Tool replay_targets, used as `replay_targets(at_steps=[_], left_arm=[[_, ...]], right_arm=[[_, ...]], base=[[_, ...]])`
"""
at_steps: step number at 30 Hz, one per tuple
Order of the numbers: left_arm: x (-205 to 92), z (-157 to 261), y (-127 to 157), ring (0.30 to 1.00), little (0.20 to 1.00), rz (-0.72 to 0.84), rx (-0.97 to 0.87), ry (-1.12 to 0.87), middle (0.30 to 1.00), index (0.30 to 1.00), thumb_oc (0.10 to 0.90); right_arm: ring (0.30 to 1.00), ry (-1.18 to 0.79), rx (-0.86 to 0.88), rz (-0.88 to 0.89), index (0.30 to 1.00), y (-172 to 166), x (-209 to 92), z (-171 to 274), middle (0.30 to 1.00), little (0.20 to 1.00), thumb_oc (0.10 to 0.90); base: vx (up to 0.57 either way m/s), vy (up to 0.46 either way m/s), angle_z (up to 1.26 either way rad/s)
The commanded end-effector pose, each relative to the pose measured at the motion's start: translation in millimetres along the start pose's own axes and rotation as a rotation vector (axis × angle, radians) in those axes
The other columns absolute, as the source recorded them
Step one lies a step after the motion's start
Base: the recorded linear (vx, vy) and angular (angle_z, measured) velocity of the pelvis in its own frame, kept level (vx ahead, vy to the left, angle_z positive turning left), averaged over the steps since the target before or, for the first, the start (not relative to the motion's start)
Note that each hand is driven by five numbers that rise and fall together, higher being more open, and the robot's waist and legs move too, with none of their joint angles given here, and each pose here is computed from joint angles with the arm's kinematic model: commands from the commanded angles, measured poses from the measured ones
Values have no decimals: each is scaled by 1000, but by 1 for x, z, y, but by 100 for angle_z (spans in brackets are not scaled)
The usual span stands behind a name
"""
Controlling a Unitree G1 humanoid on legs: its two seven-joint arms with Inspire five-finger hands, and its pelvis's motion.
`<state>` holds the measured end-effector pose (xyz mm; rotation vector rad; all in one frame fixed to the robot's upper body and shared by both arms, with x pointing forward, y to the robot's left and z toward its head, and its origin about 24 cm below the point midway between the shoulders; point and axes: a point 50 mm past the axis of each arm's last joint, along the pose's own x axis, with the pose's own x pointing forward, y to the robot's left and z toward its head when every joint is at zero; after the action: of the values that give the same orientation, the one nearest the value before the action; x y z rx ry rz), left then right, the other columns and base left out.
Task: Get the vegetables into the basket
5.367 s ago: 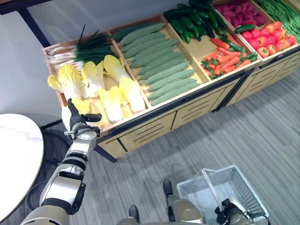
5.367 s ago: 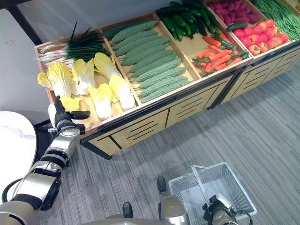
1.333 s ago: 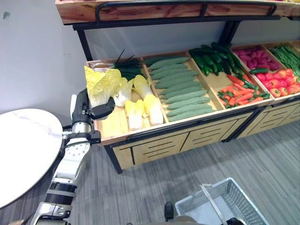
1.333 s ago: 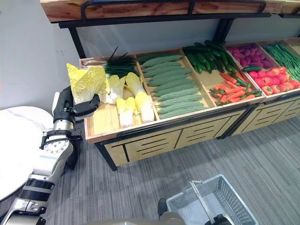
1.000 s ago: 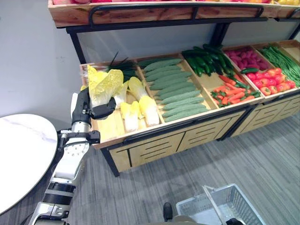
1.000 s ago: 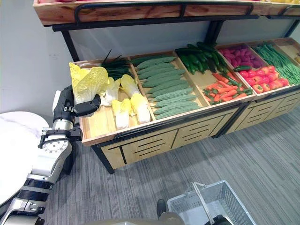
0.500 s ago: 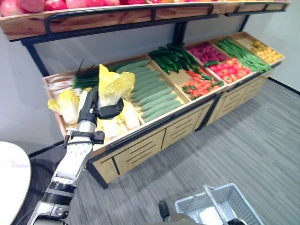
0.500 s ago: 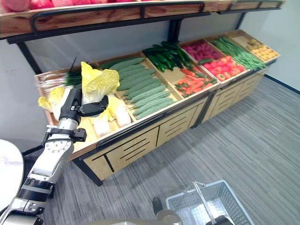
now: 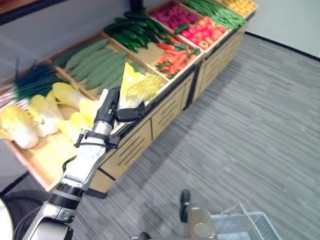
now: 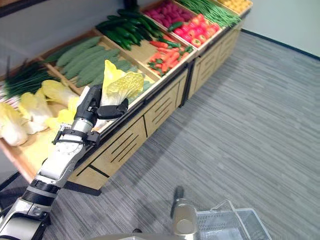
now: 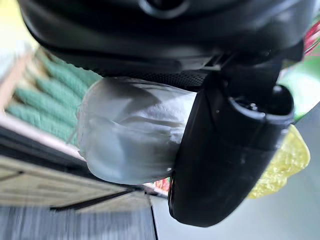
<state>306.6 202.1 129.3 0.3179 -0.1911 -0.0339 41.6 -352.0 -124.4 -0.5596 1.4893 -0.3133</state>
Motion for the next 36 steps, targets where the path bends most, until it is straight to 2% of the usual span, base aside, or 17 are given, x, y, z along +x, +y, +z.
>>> replay_targets(at_steps=[1, 5, 13, 16, 21, 24, 30, 36], left_arm=[[12, 66, 35, 300, 300, 120, 39, -306, 300, 300, 400], [2, 56, 43, 300, 300, 147, 54, -268, 300, 300, 400], [-1, 48, 37, 300, 300, 145, 1, -244, 300, 300, 400], [-6, 49, 40, 300, 300, 171, -18, -255, 300, 300, 400], [-14, 50, 46, 300, 300, 201, -12, -275, 300, 300, 400], [-17, 51, 43, 300, 300, 180, 12, -278, 300, 300, 400], [-19, 55, 46, 300, 300, 179, 56, -289, 300, 300, 400], [-15, 51, 40, 300, 300, 131, 82, -256, 300, 300, 400]], right_arm=[[300, -87, -131, -156, 300, -45, -3, 32, 300, 300, 400], [300, -131, -158, -144, 300, -37, -4, 43, 300, 300, 400], [300, -85, -115, -114, 300, -20, -1, 20, 300, 300, 400], [300, -152, -156, -162, 300, -39, -5, 47, 300, 300, 400], [300, -219, -194, -201, 300, -58, -11, 69, 300, 300, 400], [300, -206, -175, -181, 300, -52, -9, 61, 300, 300, 400], [300, -190, -175, -91, 300, -17, -5, 54, 300, 300, 400], [300, -178, -174, -58, 300, -6, -5, 54, 300, 300, 400]], base=[[-10, -44, -153], [63, -78, -104], [167, -265, -47], [184, -303, -111], [234, 181, -167], [176, 157, -125], [110, 176, 14], [52, 112, 11]])
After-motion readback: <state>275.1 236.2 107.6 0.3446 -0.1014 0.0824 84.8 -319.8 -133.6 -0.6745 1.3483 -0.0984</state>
